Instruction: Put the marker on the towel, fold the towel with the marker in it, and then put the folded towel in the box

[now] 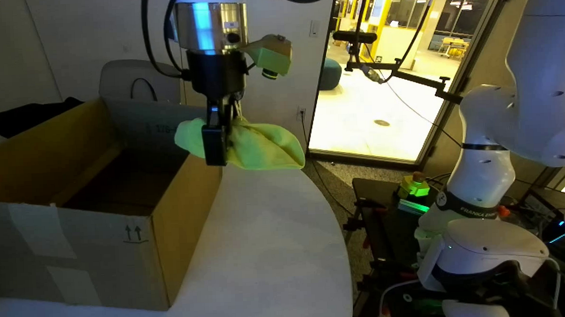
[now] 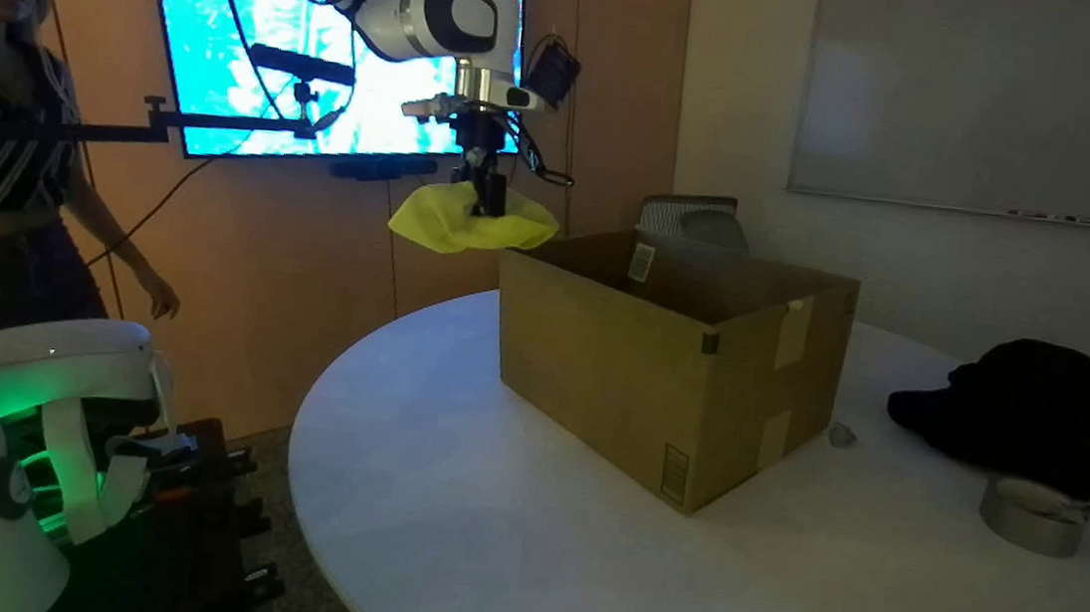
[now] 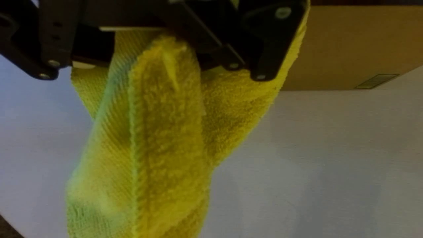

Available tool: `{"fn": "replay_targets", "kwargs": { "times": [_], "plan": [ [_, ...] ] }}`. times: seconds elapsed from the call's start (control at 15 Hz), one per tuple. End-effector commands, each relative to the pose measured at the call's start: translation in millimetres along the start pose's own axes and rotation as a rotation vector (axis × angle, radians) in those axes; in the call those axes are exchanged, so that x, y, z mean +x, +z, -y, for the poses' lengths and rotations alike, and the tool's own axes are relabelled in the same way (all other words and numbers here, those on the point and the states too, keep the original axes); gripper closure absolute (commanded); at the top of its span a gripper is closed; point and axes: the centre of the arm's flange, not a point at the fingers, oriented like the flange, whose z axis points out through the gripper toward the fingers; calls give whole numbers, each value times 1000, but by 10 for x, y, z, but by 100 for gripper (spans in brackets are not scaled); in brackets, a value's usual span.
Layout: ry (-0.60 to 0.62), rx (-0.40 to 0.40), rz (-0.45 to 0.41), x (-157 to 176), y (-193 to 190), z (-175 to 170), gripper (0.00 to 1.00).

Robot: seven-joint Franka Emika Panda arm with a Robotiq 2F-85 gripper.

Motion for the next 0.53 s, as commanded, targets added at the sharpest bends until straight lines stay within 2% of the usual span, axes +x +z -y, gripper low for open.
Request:
{"fn": "replay_targets", "kwargs": {
  "times": [0.0,0.47],
  "plan": [
    [62,51,12,430,-157,211,99],
    [313,144,79,864,-49,261,99]
  ]
}}
